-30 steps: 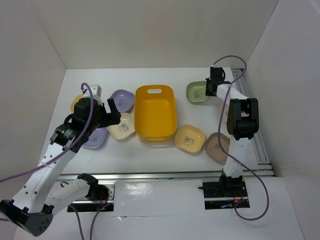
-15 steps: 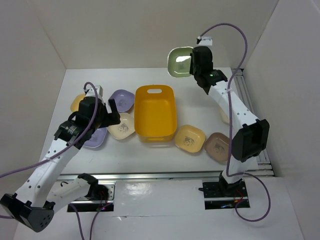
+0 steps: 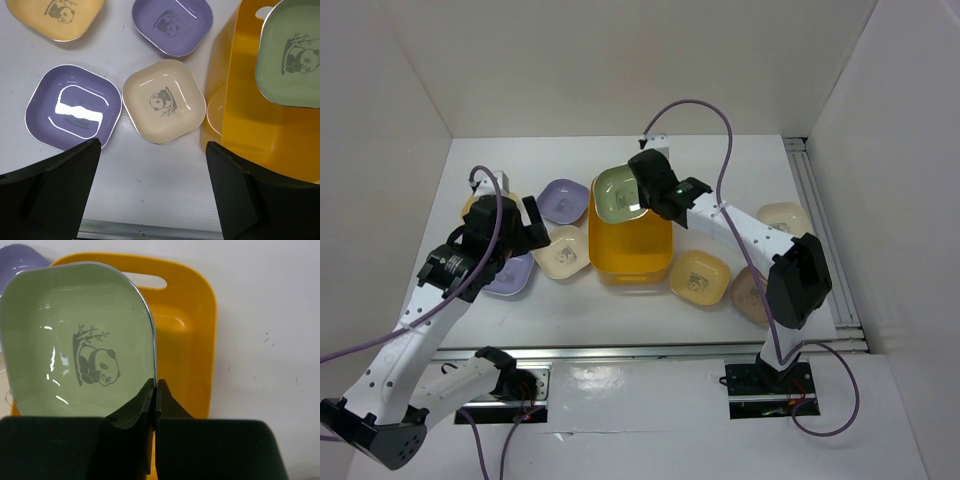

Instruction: Place the plates into the plastic bin on the countertop

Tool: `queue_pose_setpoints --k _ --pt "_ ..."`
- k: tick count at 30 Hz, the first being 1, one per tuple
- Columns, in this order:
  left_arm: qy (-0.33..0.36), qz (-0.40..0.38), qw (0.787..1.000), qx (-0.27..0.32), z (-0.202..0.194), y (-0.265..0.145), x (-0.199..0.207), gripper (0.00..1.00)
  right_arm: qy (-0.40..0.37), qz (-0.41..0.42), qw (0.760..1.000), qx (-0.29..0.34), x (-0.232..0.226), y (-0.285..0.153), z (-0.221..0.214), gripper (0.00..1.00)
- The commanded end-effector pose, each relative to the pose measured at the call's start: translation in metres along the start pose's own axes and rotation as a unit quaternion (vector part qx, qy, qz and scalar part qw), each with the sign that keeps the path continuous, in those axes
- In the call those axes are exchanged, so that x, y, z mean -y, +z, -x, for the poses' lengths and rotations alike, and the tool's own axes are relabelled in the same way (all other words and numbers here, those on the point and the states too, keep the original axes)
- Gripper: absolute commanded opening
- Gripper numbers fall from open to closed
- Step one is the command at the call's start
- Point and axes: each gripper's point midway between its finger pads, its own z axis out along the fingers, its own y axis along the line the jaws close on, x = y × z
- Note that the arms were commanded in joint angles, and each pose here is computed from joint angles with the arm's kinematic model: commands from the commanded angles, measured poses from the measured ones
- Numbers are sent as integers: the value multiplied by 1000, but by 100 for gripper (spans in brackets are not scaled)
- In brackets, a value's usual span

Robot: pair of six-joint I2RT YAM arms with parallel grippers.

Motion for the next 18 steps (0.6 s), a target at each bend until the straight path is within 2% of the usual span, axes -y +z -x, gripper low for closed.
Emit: queue_pose_setpoints --k 1,7,10,13,14,16,17,18 --pt "-15 10 1000 12 5 -8 -5 100 44 -38 998 24 2 4 6 0" --pt "-11 24 1000 9 -3 -7 -14 100 35 -61 998 2 3 19 -18 0" --pt "-26 62 998 6 -8 -9 -28 100 29 -73 997 -11 4 26 -29 1" --pt "-45 99 994 23 -4 -12 -42 100 29 -55 998 -28 -1 37 -39 7" --pt "-51 115 992 27 -3 -14 -49 100 32 -54 998 -32 0 43 -44 15" --pt "-64 130 989 14 -4 -11 -50 100 33 -44 998 -36 -5 47 -49 19" --pt "-64 139 988 2 -8 -11 -52 100 36 -46 998 -34 -3 52 -47 29" --pt "-78 143 987 -2 -7 -10 -52 100 29 -44 998 -42 -4 55 -53 29"
